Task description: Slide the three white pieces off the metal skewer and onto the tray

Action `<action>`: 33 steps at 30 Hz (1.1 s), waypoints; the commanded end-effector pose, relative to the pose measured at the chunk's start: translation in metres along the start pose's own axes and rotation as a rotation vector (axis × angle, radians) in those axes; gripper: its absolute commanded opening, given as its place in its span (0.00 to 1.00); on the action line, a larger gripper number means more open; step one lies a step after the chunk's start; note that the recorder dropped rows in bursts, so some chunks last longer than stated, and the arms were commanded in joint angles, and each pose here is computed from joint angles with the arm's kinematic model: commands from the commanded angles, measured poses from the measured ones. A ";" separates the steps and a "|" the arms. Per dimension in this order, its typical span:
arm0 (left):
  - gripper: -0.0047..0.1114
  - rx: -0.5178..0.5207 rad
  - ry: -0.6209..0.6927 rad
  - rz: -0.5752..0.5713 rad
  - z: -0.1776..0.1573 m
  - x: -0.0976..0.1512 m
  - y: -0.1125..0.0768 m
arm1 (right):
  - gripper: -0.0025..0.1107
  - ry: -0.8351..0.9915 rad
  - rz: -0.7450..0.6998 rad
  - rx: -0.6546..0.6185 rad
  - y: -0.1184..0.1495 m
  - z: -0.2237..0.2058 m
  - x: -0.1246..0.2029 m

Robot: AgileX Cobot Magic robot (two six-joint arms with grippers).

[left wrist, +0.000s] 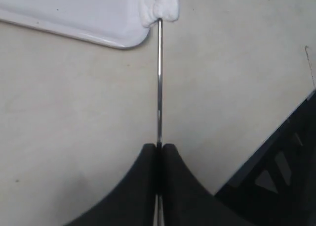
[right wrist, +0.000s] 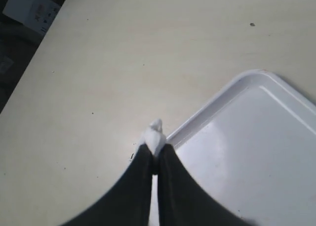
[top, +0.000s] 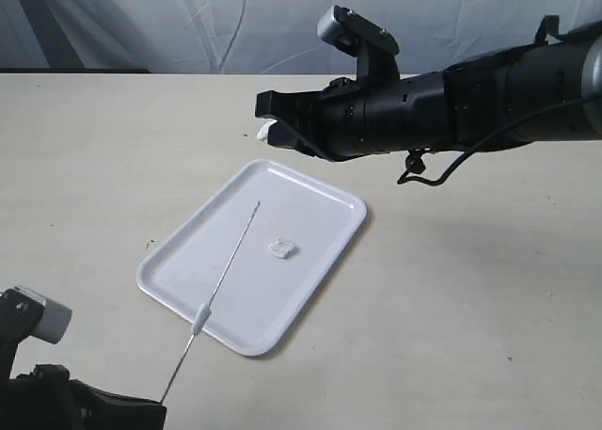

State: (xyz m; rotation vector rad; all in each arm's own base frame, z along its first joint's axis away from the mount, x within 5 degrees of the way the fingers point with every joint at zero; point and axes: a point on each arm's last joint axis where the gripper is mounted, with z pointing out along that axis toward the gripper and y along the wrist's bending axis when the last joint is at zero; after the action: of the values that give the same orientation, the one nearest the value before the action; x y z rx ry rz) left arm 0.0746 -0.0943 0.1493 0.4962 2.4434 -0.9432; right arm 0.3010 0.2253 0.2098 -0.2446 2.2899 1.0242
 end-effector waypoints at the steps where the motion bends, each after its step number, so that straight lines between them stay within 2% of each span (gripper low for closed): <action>1: 0.04 -0.095 -0.033 -0.006 -0.001 -0.002 0.009 | 0.02 -0.001 -0.003 -0.030 0.004 -0.002 -0.001; 6: 0.04 -0.182 -0.074 -0.035 -0.002 -0.005 0.017 | 0.02 0.061 -0.014 -0.044 0.001 -0.002 0.009; 11: 0.04 -0.170 -0.118 -0.045 -0.003 -0.012 0.014 | 0.02 0.157 -0.021 0.002 -0.014 0.002 0.033; 15: 0.04 -0.147 -0.182 -0.019 -0.008 -0.024 0.007 | 0.02 0.238 0.021 -0.026 -0.022 0.011 0.049; 21: 0.04 -0.174 -0.255 0.017 -0.014 -0.044 0.003 | 0.02 0.304 0.076 -0.047 -0.024 0.027 0.068; 26: 0.04 -0.204 -0.275 0.037 -0.016 -0.050 0.003 | 0.02 0.297 0.121 -0.025 -0.023 0.035 0.074; 28: 0.04 -0.226 -0.278 0.044 -0.016 -0.050 0.005 | 0.07 0.296 0.123 -0.025 -0.023 0.035 0.074; 33: 0.04 -0.270 -0.281 0.045 -0.017 -0.051 0.009 | 0.34 0.292 0.141 -0.036 -0.021 0.035 0.074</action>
State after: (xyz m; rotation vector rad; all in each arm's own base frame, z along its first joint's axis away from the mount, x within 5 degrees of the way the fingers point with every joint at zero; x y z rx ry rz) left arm 0.1138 -0.0859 0.1822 0.2969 2.2537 -0.6425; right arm 0.2678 0.2423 0.1352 -0.2825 2.5804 1.1589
